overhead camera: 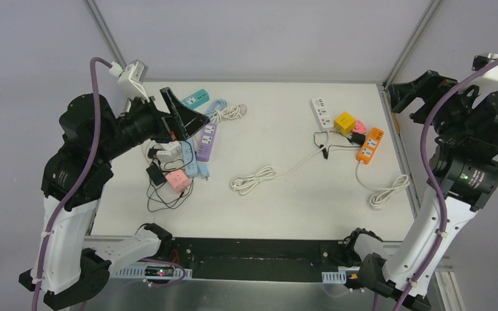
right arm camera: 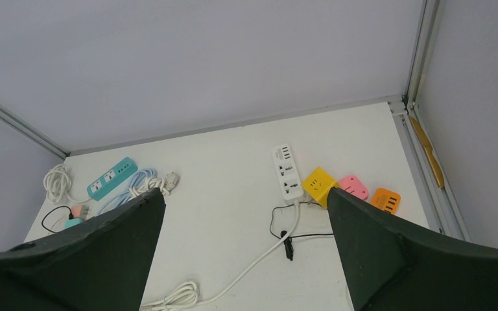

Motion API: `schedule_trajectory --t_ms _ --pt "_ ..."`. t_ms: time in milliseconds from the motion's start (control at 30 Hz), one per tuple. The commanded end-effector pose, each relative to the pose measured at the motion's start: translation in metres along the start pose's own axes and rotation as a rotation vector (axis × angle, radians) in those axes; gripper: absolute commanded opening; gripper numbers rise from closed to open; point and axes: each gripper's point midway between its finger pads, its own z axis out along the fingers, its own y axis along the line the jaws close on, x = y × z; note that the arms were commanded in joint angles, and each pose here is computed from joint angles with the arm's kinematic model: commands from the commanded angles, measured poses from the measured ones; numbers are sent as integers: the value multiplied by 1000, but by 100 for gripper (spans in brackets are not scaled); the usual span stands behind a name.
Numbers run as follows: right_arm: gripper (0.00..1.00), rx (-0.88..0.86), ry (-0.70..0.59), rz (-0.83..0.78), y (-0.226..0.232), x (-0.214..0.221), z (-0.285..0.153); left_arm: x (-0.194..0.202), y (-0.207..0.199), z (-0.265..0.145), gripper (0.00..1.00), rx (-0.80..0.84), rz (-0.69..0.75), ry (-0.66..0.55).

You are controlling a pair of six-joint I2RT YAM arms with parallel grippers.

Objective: Pull the plug off the socket
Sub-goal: Reset both arms

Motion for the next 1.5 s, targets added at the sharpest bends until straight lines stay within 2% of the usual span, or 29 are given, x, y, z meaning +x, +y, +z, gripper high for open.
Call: schedule_trajectory --t_ms 0,700,1467 --pt "100 -12 -37 15 2 -8 2 0 5 -8 99 -20 18 -20" --pt "100 -14 -2 14 -2 3 6 19 21 1 99 -61 -14 -1" --pt "100 -20 20 31 -6 7 14 22 28 17 99 -70 -10 -4"
